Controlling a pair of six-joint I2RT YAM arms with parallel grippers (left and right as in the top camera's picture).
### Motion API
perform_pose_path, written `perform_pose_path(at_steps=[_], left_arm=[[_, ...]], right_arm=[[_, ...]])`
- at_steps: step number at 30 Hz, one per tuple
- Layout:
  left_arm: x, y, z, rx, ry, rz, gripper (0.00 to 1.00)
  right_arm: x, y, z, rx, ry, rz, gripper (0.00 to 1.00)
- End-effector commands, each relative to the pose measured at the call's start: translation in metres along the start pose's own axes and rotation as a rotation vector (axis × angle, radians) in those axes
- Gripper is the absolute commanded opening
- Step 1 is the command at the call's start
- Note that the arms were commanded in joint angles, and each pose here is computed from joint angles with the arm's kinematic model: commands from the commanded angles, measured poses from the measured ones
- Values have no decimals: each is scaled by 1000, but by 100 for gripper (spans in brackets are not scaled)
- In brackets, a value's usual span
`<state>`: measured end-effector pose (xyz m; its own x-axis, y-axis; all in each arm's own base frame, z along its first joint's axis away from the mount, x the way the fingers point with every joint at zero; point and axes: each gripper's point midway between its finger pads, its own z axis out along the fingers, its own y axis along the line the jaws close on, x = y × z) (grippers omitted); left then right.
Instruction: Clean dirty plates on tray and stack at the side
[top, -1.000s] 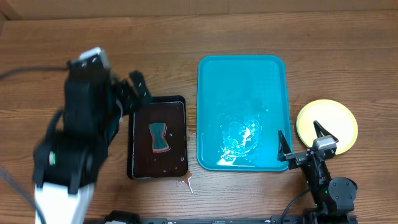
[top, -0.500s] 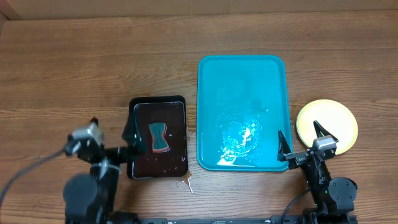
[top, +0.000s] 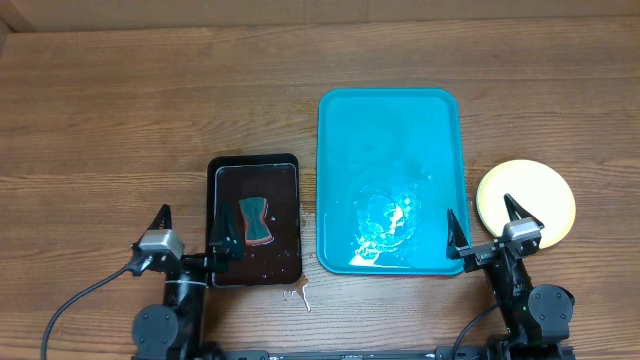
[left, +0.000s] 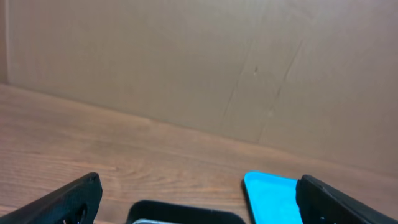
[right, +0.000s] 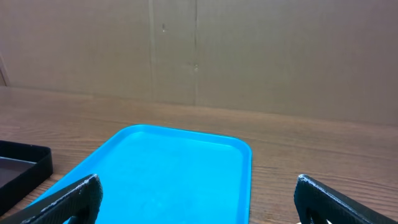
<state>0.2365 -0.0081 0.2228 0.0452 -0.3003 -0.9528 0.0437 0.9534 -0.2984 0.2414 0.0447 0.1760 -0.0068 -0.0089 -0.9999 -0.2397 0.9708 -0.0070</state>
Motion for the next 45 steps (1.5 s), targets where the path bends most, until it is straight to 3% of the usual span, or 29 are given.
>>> perform_pose_path(at_steps=[1,14,45], left_arm=[[21,5,5,9,4,25,100],[64,19,6,-30,127,5,100],[65,19,6,-31,130,5,100]], right_arm=[[2,-2,0,9,-4,-1,100],[2,-2,0,9,-4,-1,100],[2,-2,0,9,-4,-1,100]])
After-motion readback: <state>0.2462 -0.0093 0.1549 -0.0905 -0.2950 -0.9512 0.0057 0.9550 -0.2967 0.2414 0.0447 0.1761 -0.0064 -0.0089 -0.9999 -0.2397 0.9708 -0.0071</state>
